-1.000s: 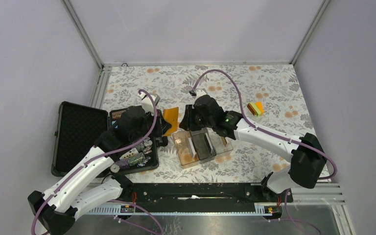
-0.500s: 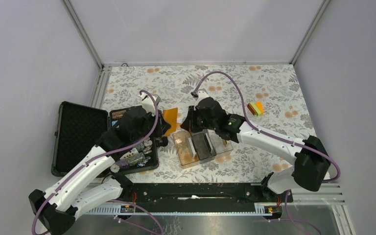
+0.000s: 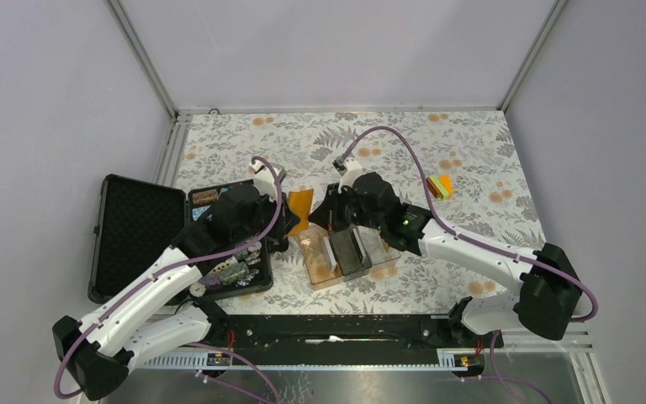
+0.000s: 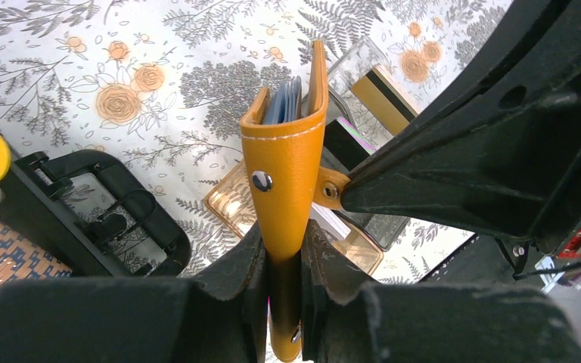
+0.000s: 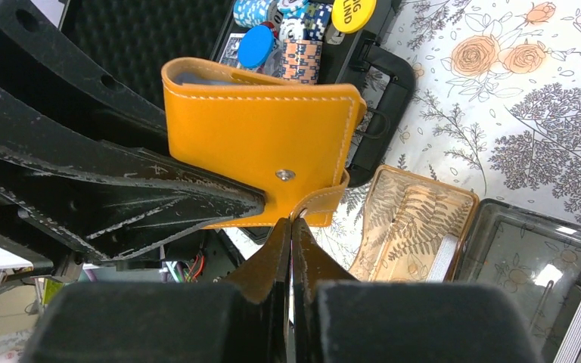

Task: Put the credit cards into the card holder
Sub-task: Close the card holder.

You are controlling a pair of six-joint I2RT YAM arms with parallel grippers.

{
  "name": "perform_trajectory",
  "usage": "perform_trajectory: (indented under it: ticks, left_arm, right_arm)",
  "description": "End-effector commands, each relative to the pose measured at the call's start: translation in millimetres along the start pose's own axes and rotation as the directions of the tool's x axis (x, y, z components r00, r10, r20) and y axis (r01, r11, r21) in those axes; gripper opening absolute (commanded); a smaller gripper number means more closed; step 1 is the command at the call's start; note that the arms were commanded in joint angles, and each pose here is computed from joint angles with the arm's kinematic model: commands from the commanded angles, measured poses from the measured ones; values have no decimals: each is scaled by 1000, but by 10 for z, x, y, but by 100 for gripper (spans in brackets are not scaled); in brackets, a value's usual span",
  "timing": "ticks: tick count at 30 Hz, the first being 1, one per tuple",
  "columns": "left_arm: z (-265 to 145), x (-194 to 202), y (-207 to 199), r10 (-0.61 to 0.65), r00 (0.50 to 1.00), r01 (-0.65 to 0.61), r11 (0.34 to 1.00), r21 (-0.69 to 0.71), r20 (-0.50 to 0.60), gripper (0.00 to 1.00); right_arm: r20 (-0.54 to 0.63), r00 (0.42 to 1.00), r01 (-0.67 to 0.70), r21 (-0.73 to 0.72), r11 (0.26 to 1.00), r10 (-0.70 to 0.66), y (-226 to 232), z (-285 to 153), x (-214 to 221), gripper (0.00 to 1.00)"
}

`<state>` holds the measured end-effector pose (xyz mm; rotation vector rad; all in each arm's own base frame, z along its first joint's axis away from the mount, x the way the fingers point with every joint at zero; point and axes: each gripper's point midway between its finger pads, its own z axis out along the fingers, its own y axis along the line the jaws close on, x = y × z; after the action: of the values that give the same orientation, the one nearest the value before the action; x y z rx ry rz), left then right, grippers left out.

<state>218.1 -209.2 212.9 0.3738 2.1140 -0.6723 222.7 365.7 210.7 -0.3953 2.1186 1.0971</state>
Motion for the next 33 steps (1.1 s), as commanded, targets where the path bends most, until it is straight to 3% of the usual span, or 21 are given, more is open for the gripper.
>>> perform_trajectory:
  ticks: [1, 11, 33]
  left_arm:
    - [7, -24, -155, 54, 999, -54, 996, 69, 0, 4]
    - [34, 32, -218, 76, 997, -73, 992, 100, -25, 0]
    - [122, 209, -284, 119, 988, -107, 987, 117, -103, 0]
  right_arm:
    - [153, 988, 53, -137, 989, -32, 354, -168, -349, 0]
    - [255, 967, 59, -125, 990, -25, 329, -314, -482, 0]
    - [305, 952, 70, -153, 986, -20, 406, -380, -590, 0]
